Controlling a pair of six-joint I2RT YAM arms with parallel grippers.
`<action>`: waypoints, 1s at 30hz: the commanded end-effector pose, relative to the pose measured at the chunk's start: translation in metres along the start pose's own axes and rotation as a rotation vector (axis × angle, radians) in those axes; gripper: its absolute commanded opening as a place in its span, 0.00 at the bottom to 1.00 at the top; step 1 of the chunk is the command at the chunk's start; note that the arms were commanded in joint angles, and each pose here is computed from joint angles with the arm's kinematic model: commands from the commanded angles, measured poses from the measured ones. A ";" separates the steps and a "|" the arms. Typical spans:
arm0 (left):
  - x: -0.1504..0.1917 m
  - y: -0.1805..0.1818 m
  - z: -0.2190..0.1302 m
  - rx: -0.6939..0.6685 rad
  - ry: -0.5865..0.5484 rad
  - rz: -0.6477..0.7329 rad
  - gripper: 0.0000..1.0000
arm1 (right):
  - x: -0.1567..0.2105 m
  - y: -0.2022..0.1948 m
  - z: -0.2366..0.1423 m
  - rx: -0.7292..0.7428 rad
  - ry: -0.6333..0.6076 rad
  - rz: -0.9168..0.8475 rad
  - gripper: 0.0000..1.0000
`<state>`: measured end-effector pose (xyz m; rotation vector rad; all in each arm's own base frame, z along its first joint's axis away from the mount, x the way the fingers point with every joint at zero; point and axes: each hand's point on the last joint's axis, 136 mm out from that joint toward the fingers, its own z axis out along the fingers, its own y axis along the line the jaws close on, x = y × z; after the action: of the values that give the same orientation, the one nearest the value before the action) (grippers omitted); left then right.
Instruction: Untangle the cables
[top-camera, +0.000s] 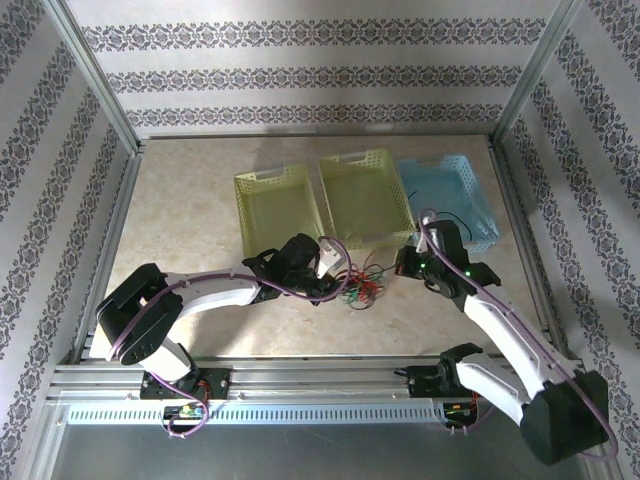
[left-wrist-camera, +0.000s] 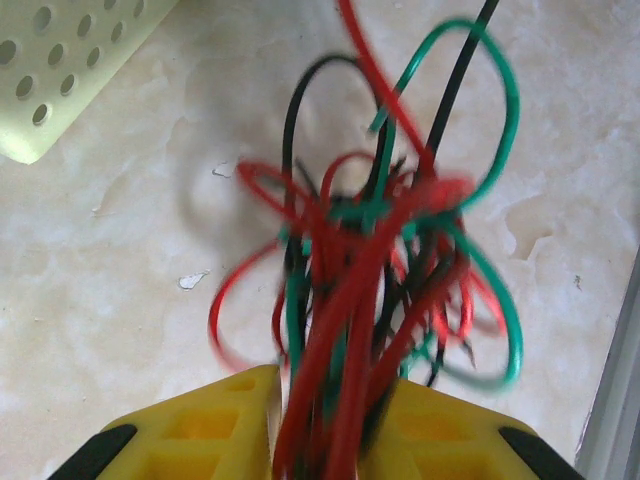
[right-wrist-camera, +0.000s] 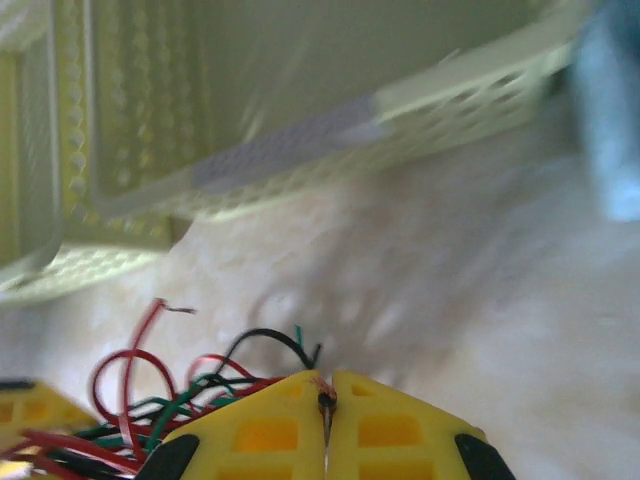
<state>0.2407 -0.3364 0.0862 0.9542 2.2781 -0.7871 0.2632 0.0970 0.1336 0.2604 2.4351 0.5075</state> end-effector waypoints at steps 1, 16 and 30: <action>-0.003 0.004 -0.008 -0.005 -0.020 0.001 0.24 | -0.032 -0.039 -0.027 0.240 -0.175 0.031 0.00; -0.014 -0.002 -0.007 0.022 -0.019 0.038 0.33 | -0.013 0.031 -0.037 -0.076 -0.103 -0.194 0.00; -0.022 -0.009 -0.001 0.064 -0.008 0.089 0.35 | 0.008 0.063 -0.038 -0.245 -0.034 -0.151 0.48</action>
<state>0.2412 -0.3489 0.1008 1.0365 2.2167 -0.8259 0.2271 0.1619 0.1819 -0.1237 2.3221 0.8010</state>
